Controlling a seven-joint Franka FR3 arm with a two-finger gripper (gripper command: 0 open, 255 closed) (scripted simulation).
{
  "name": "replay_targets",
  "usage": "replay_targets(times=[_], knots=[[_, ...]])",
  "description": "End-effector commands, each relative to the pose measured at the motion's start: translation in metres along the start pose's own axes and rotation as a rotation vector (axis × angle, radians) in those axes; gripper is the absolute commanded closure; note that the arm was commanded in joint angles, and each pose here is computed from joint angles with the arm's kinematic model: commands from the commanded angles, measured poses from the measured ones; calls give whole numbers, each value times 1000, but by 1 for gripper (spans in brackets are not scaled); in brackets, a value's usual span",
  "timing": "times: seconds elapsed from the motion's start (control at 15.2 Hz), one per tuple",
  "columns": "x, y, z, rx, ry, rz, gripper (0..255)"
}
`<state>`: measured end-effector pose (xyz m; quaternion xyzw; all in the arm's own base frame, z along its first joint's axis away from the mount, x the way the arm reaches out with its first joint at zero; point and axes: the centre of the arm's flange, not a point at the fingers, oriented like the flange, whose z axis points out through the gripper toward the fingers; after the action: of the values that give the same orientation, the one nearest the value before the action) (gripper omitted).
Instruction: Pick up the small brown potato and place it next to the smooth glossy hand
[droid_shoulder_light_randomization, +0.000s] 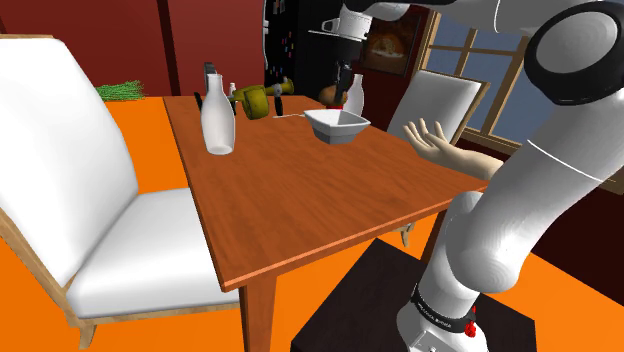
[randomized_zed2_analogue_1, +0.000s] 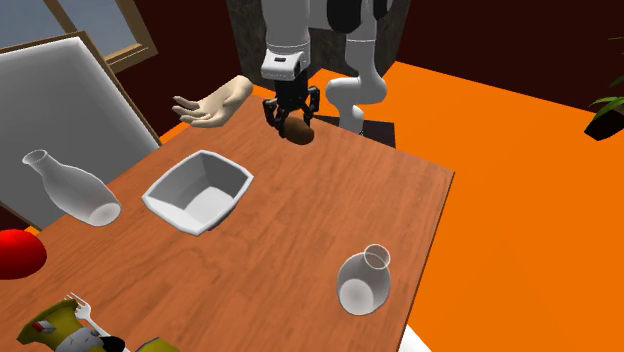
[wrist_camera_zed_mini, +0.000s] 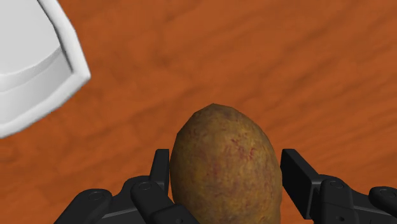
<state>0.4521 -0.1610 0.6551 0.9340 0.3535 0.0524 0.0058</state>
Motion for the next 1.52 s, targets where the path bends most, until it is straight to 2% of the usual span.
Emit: replay_targets(times=[0.0,1.45], knots=[[-29,-2,-4,1,0,-1,255],[-318,-11,-32,1,0,-1,255]])
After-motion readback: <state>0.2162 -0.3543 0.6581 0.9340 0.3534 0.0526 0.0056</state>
